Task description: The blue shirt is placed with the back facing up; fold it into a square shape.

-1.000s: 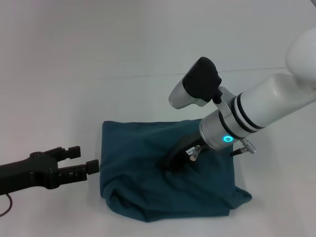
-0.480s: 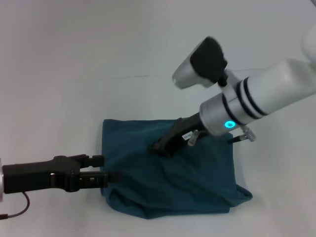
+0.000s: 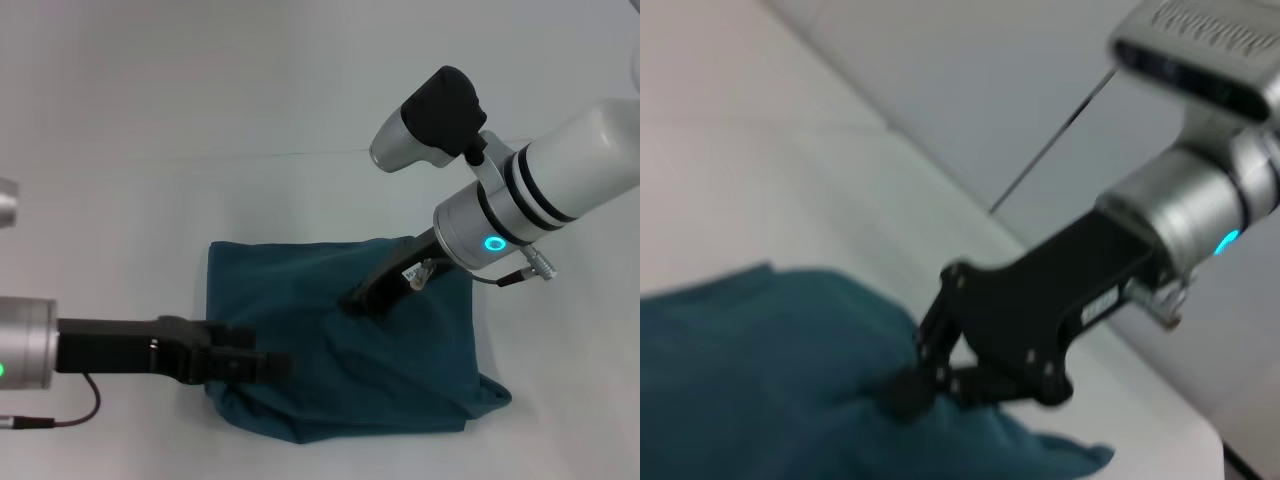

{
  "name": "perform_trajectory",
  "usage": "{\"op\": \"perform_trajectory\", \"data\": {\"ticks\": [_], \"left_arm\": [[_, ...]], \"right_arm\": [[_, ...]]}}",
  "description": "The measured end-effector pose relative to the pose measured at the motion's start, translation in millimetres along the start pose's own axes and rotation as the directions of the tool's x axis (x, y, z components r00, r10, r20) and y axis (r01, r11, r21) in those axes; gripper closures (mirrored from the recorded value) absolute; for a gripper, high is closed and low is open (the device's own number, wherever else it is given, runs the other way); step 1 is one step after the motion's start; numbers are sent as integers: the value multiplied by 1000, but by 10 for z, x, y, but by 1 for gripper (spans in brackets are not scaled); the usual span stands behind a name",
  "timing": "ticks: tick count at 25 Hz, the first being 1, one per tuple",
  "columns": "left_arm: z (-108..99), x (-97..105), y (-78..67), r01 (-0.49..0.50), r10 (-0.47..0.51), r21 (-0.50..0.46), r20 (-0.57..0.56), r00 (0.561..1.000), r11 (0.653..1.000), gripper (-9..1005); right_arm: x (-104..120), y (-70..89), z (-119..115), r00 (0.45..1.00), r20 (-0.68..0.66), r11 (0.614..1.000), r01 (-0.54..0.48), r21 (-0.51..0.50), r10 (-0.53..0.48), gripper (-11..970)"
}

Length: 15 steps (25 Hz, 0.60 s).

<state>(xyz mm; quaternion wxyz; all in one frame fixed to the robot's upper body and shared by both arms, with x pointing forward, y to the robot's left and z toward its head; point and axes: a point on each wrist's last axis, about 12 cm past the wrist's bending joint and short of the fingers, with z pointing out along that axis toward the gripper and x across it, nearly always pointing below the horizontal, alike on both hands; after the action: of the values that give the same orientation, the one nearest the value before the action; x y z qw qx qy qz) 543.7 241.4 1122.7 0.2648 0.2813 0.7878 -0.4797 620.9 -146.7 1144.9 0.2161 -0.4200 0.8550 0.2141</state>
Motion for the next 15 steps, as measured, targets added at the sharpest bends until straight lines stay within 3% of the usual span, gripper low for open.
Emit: {"op": "perform_trajectory", "data": {"ticks": [4, 6, 15], "left_arm": [[66, -10, 3, 20, -20, -11, -39, 999, 1000, 143], [128, -11, 35, 47, -52, -60, -88, 995, 997, 144], [136, 3, 144, 77, -88, -160, -66, 994, 984, 146]], "right_arm": [[-1, -65, -40, 999, 19, 999, -35, 10, 34, 961], [0, -93, -66, 999, 27, 999, -44, 14, 44, 961], [15, -115, -89, 998, 28, 998, -58, 13, 57, 961]]}}
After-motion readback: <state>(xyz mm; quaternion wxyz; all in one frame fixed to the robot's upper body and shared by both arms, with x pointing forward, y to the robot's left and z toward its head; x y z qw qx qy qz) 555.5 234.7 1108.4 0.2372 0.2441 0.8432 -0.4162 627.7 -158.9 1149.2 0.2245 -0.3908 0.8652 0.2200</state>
